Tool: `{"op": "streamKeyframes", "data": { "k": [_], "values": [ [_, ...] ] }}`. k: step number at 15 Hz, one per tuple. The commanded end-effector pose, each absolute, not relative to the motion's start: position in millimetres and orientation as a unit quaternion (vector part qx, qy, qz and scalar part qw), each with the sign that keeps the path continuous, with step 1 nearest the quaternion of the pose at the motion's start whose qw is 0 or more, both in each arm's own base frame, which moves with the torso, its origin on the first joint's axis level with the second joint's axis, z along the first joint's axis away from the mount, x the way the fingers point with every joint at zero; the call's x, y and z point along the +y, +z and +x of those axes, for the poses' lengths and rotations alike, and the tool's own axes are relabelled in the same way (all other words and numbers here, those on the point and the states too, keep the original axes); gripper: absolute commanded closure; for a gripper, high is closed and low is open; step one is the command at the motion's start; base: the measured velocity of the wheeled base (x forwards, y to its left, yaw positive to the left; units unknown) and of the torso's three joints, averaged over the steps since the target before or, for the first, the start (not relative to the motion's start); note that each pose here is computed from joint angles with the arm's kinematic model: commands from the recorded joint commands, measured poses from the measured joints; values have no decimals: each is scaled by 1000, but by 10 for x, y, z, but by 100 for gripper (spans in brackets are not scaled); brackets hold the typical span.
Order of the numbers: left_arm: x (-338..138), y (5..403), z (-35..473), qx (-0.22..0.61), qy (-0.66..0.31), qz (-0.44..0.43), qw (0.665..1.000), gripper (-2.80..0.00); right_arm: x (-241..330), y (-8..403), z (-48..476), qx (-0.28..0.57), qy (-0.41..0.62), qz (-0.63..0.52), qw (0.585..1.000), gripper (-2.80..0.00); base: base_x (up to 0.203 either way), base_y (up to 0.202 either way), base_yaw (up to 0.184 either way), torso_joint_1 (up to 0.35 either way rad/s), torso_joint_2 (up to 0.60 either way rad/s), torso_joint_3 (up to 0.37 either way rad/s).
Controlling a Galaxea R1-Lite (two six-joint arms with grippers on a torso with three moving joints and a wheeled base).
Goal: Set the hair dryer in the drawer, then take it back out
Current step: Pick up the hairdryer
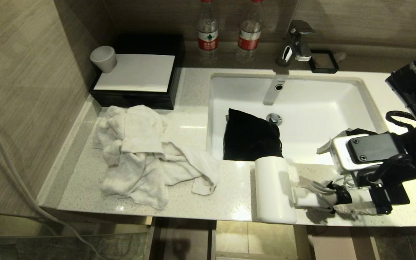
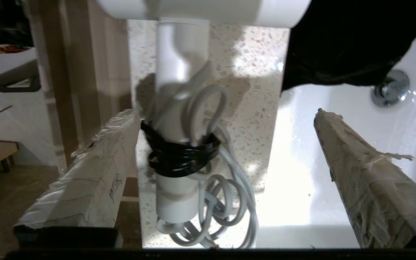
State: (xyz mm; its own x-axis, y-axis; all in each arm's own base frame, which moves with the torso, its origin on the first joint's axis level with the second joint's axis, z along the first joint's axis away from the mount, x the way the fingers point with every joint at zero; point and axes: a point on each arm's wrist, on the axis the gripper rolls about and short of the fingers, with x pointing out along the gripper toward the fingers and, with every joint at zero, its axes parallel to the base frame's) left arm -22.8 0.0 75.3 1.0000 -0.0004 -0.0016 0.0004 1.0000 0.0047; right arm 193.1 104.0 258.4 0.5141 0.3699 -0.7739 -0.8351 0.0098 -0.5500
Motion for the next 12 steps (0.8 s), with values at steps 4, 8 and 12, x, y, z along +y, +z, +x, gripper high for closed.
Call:
{"op": "streamKeyframes", "data": {
  "k": [4, 8, 12],
  "values": [
    [0, 749, -227, 2, 0, 2, 1000, 0, 1118, 2511, 1973, 240, 421, -572, 662, -280, 0, 0, 0, 0, 0, 0],
    [0, 749, -227, 2, 0, 2, 1000, 0, 1170, 2422, 2010, 257, 425, -578, 648, -280, 0, 0, 0, 0, 0, 0],
    [0, 749, -227, 2, 0, 2, 1000, 0, 1164, 2375, 2015, 279, 416, -582, 641, -280, 0, 0, 0, 0, 0, 0]
  ]
}}
